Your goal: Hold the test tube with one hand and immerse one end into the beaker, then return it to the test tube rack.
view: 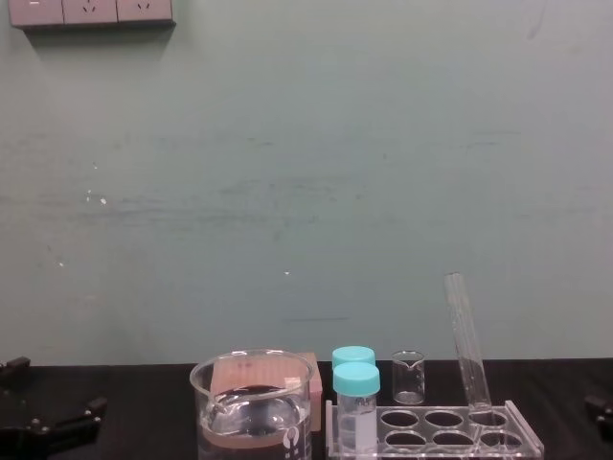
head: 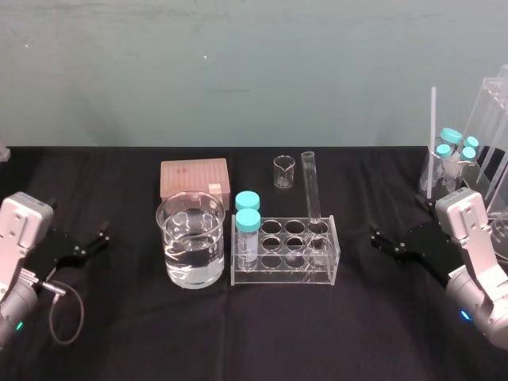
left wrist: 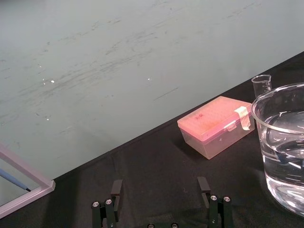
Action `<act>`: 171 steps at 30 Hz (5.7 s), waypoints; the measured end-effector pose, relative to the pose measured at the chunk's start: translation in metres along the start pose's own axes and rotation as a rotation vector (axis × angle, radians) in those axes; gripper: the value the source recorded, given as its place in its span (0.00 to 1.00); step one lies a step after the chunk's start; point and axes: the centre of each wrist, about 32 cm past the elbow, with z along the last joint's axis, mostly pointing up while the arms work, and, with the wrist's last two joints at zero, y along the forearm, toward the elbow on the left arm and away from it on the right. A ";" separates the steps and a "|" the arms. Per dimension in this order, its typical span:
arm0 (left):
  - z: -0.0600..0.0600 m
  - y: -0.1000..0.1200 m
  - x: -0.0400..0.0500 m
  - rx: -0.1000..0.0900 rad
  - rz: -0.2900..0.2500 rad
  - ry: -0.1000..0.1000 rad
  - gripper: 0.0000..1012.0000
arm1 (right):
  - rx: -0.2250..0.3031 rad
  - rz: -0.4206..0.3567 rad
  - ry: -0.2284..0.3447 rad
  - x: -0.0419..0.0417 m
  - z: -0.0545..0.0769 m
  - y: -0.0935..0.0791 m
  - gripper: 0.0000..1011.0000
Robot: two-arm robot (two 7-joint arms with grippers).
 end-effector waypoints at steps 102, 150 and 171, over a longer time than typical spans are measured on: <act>0.000 0.000 0.0000 0.000 0.000 0.000 0.99 | 0.049 0.264 0.279 -0.0177 0.066 0.067 0.99; 0.000 0.000 0.0000 0.000 0.000 0.000 0.99 | 0.051 0.266 0.274 -0.0173 0.067 0.068 0.22; 0.000 0.000 0.0000 0.000 0.000 0.000 0.99 | 0.148 0.247 0.289 -0.0199 0.060 0.061 0.22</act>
